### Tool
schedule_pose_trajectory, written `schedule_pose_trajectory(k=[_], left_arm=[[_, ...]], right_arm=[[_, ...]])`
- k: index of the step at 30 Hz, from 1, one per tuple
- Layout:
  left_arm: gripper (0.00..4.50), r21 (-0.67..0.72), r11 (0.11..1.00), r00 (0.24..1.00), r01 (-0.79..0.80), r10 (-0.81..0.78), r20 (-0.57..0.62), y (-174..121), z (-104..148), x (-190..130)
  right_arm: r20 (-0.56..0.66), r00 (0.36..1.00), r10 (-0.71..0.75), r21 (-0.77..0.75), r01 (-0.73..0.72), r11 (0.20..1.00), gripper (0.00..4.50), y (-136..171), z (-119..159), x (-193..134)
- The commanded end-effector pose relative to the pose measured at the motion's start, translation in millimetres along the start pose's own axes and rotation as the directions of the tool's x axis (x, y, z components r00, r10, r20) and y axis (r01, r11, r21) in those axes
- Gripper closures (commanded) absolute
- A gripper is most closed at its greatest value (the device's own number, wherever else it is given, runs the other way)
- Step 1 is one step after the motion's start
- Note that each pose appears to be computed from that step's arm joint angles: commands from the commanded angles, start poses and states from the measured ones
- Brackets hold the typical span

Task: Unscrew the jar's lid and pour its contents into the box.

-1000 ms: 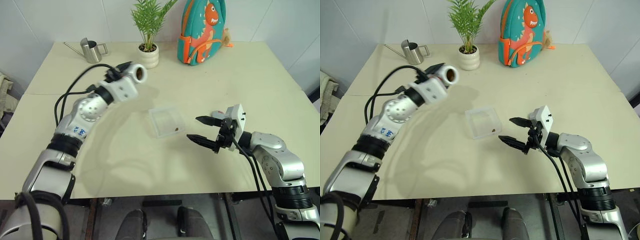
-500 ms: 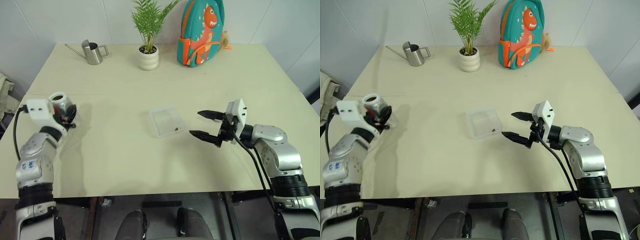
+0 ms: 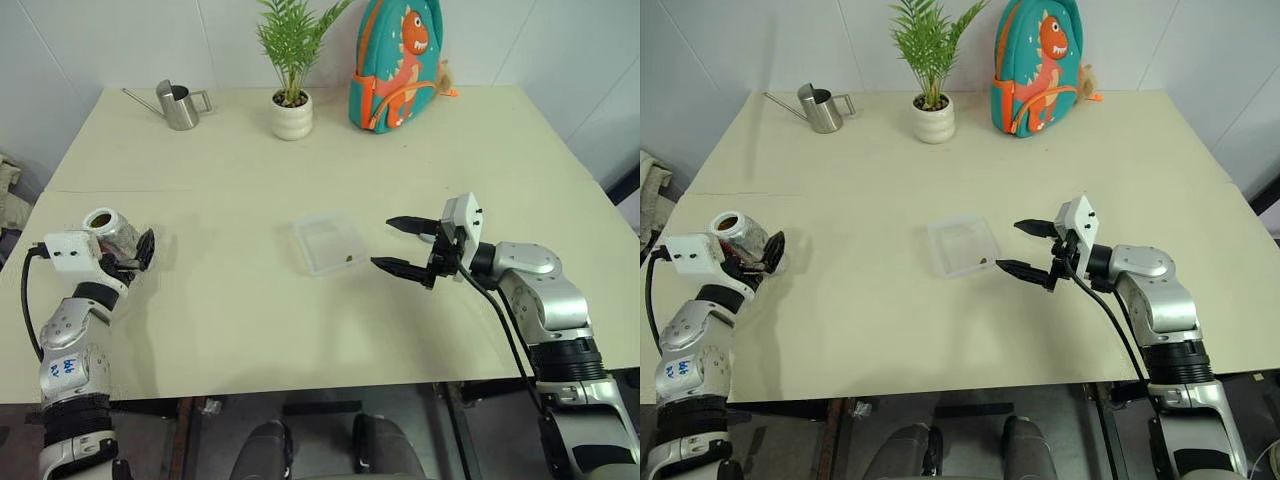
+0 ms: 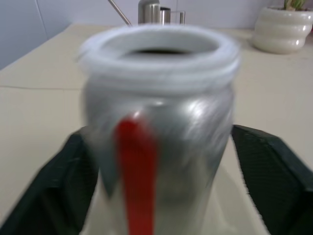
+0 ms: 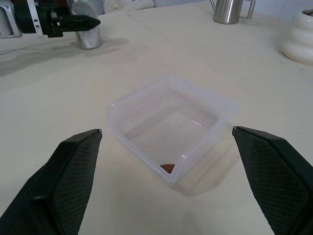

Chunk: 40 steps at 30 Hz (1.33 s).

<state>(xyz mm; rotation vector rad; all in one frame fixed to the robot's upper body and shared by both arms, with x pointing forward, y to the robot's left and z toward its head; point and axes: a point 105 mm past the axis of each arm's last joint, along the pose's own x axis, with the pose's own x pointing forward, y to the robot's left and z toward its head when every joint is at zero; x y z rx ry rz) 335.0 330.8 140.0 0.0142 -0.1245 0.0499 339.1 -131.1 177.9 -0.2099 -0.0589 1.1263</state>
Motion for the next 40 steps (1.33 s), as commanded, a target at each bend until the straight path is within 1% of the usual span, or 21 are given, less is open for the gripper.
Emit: schedule_pose_trajectory(k=[1,3,5,7,10,12,14,16,18,21,23,24,26,29,31,35,36,37,40], left_arm=[[0.04,0.054,0.998,1.000,0.010,-0.011,0.021,4.9,13.9,-9.0],[0.04,0.080,0.996,1.000,0.027,-0.027,-0.008,7.7,11.5,-19.5],[0.04,0.122,0.992,0.997,0.044,-0.035,-0.070,15.9,6.2,-36.7],[0.04,0.144,0.989,0.994,0.045,-0.030,-0.106,21.7,4.4,-46.7],[0.04,0.208,0.965,0.962,0.163,-0.108,-0.250,22.2,-7.1,-71.3],[0.04,0.234,0.951,0.944,0.200,-0.123,-0.306,24.9,-11.8,-82.6],[0.04,0.266,0.939,0.926,0.217,-0.112,-0.360,34.4,-16.4,-96.4],[0.04,0.298,0.890,0.886,0.346,-0.206,-0.416,24.1,-17.1,-108.6],[0.04,0.314,0.824,0.848,0.471,-0.325,-0.419,1.6,-10.6,-111.3],[0.04,0.379,0.725,0.818,0.575,-0.501,-0.283,-37.8,19.6,-96.9],[0.04,0.404,0.686,0.791,0.605,-0.576,-0.205,-59.1,37.0,-86.1],[0.04,0.407,0.678,0.782,0.612,-0.595,-0.184,-67.0,41.4,-81.7],[0.04,0.383,0.612,0.705,0.692,-0.686,-0.178,-88.8,47.5,-77.6],[0.04,0.334,0.521,0.600,0.786,-0.773,-0.207,-111.7,47.5,-71.4],[0.04,0.321,0.477,0.555,0.818,-0.800,-0.226,-117.8,46.3,-67.2],[0.04,0.326,0.424,0.513,0.845,-0.817,-0.264,-117.6,44.2,-62.0],[0.04,0.336,0.414,0.507,0.846,-0.818,-0.271,-117.8,44.0,-61.1],[0.04,0.330,0.427,0.515,0.842,-0.818,-0.256,-117.9,45.9,-59.0],[0.04,0.335,0.429,0.517,0.839,-0.820,-0.245,-119.9,48.9,-57.9]], right_arm=[[0.031,0.999,0.022,-0.040,-0.021,0.999,0.00,3.7,12.0,2.8],[0.033,0.999,0.026,-0.038,-0.025,0.999,0.00,5.4,12.3,2.6],[0.033,0.999,0.029,-0.035,-0.028,0.999,0.00,7.0,12.1,1.3],[0.032,0.999,0.031,-0.034,-0.030,0.999,0.00,7.8,11.9,0.4],[0.027,0.999,0.035,-0.031,-0.034,0.999,0.00,8.1,10.9,-2.2],[0.024,0.999,0.037,-0.032,-0.036,0.999,0.00,7.7,10.3,-3.4],[0.017,0.999,0.040,-0.035,-0.040,0.999,0.00,7.0,9.1,-5.3],[0.005,0.999,0.042,-0.047,-0.042,0.998,0.00,3.9,8.0,-9.4],[-0.004,0.999,0.038,-0.071,-0.038,0.997,0.00,-0.6,7.8,-14.1],[-0.021,0.999,0.031,-0.118,-0.034,0.992,0.00,-5.6,6.4,-19.4],[-0.024,0.999,0.039,-0.136,-0.042,0.990,0.00,-7.5,6.1,-22.4],[-0.025,0.999,0.041,-0.139,-0.044,0.989,0.00,-9.8,5.9,-24.9],[-0.052,0.997,0.057,-0.130,-0.063,0.989,0.00,-10.5,3.2,-27.4],[-0.075,0.996,0.051,-0.140,-0.061,0.988,0.00,-15.3,3.4,-32.7],[-0.078,0.996,0.043,-0.152,-0.055,0.987,0.00,-18.3,4.7,-35.3],[-0.078,0.996,0.037,-0.155,-0.048,0.987,0.00,-18.4,3.4,-37.5],[-0.078,0.996,0.035,-0.152,-0.046,0.987,0.00,-18.1,2.8,-38.1],[-0.076,0.997,0.032,-0.145,-0.043,0.988,0.00,-17.4,2.0,-38.4],[-0.071,0.997,0.032,-0.139,-0.042,0.989,0.00,-15.5,0.9,-36.4]])
